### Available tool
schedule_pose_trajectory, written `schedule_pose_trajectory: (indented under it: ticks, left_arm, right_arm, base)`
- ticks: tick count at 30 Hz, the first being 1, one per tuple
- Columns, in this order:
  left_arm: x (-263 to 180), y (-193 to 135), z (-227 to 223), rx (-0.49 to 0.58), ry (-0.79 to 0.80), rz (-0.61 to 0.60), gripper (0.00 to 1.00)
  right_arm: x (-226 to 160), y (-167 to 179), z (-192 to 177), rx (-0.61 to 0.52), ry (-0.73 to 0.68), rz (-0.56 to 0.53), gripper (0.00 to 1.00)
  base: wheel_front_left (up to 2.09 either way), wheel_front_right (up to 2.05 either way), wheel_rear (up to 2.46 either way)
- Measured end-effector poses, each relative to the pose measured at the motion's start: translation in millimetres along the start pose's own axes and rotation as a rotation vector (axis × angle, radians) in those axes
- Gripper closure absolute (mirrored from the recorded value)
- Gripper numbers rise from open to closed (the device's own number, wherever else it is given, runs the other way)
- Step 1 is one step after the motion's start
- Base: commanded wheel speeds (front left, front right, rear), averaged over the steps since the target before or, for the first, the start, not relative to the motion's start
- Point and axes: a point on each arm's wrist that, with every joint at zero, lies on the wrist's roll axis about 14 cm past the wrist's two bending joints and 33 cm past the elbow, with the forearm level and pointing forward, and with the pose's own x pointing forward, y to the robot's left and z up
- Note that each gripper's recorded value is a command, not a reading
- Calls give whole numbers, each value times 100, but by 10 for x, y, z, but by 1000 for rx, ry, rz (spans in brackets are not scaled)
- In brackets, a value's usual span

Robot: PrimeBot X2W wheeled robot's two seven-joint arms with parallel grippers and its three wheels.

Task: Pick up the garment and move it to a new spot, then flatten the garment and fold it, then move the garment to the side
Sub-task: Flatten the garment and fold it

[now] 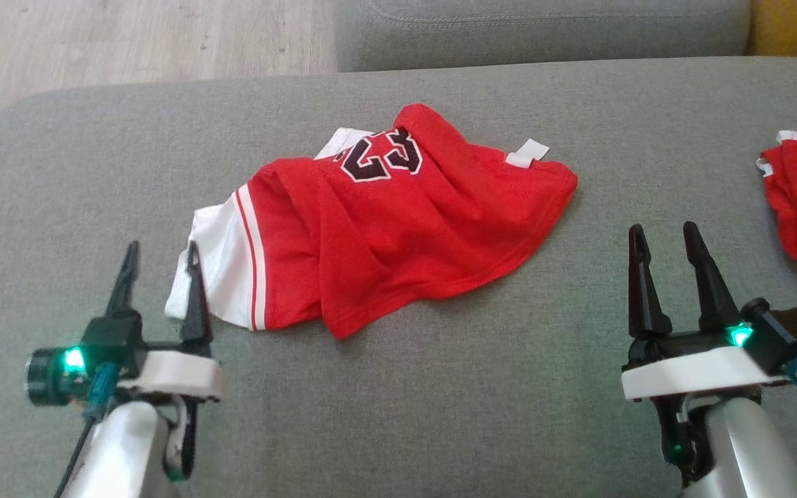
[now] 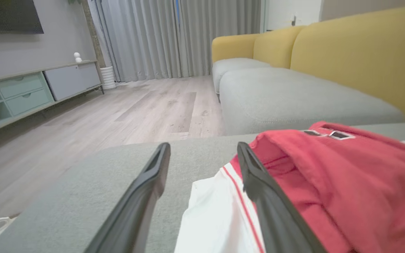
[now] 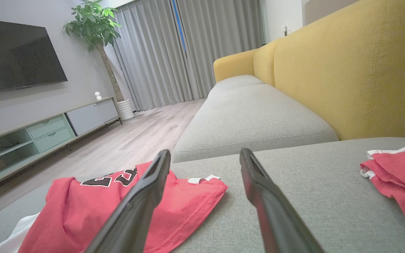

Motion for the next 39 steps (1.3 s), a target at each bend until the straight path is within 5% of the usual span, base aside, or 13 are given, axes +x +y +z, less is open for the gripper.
schedule_pose_trajectory:
  ticks: [8,17,39]
  left_arm:
    - [72,-265,545,-148,-175,-51,0]
    - [26,-401,438,-188,-155,-89,0]
    - [3,-289,104,-190,-59,-51,0]
  right_arm:
    - [-7,-27,-8,-1,2,-8,0]
    - [64,-88,-196,-19,55,-17,0]
    - [880,80,-1393,148,534,-22,0]
  base:
    - [0,0,0]
    - [0,0,0]
    - [0,0,0]
